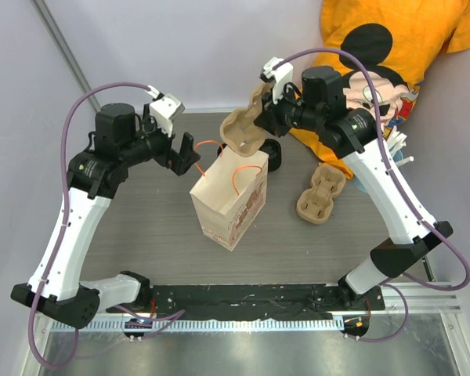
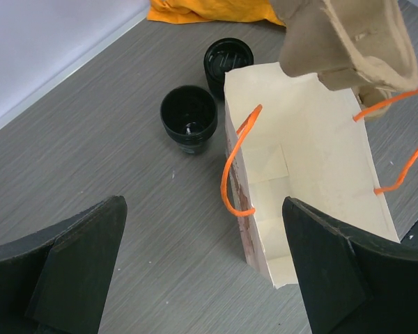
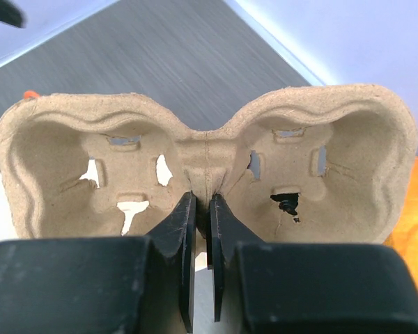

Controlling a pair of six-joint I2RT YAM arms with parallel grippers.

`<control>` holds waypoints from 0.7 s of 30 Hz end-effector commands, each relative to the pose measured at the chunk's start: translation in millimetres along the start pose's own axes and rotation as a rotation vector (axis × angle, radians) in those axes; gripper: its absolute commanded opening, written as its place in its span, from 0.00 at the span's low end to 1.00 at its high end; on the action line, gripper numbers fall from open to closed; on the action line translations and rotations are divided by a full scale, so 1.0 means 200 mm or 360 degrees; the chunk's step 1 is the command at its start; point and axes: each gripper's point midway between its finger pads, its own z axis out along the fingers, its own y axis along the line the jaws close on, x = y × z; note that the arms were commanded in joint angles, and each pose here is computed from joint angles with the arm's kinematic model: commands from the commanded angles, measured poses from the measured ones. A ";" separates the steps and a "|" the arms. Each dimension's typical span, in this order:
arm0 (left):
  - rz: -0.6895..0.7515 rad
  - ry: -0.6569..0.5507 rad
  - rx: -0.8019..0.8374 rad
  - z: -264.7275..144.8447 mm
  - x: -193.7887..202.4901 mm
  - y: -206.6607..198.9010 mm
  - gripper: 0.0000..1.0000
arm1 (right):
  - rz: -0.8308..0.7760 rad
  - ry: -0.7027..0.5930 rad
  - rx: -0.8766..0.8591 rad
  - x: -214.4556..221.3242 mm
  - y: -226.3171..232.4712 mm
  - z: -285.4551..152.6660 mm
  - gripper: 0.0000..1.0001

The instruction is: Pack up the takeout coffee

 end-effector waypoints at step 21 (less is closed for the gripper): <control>-0.0104 -0.0073 0.0149 0.19 -0.04 -0.02 0.88 | 0.0091 -0.0137 -0.0260 -0.09 0.25 -0.06 0.01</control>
